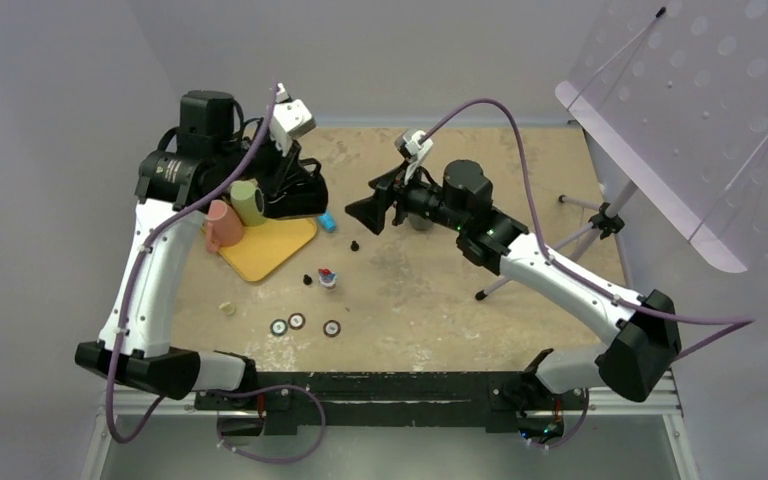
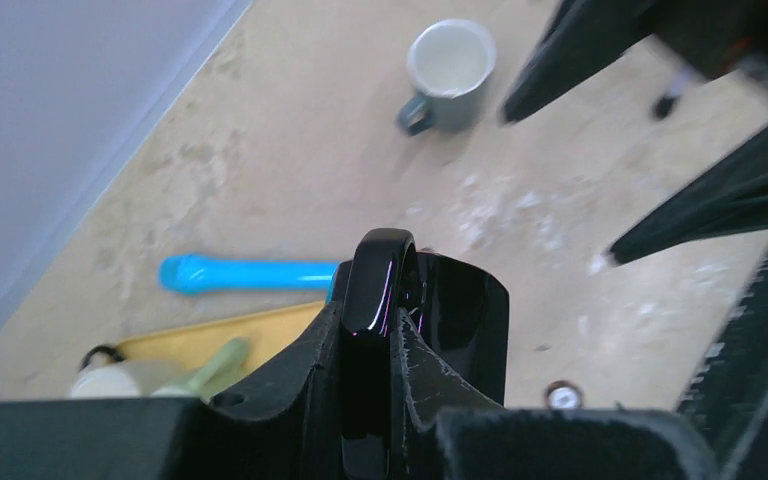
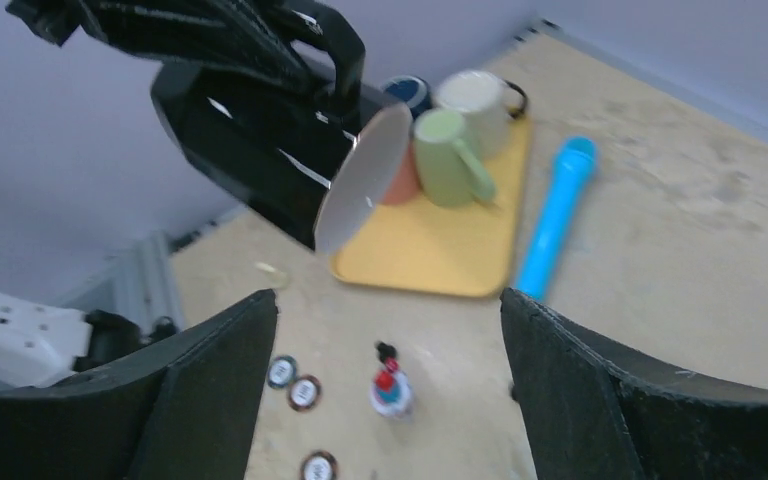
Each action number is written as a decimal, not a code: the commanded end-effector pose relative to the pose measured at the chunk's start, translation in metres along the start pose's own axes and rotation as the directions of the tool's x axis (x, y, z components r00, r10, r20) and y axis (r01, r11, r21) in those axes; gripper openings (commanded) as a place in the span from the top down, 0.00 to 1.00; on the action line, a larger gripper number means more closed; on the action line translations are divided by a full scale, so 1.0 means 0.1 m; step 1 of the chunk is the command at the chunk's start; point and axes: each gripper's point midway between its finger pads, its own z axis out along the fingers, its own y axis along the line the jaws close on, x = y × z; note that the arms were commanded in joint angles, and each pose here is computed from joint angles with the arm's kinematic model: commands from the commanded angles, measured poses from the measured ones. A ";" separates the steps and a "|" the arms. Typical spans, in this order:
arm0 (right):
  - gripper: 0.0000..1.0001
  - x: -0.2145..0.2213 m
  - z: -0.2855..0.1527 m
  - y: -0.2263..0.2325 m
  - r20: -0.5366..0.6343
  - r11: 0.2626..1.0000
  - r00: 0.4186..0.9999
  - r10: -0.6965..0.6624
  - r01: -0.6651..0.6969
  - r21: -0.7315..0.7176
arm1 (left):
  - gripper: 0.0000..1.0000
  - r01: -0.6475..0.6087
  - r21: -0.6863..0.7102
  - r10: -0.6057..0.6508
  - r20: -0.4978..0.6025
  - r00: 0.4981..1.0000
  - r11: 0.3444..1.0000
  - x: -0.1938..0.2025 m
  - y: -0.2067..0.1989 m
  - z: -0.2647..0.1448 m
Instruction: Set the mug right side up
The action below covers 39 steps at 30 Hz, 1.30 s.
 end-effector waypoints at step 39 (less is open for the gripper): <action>1.00 1.79 -0.86 -0.69 -0.788 0.857 0.582 0.200 0.286 0.429 | 0.01 -0.198 -0.237 0.069 -0.462 0.884 0.951 1.35 1.02 0.26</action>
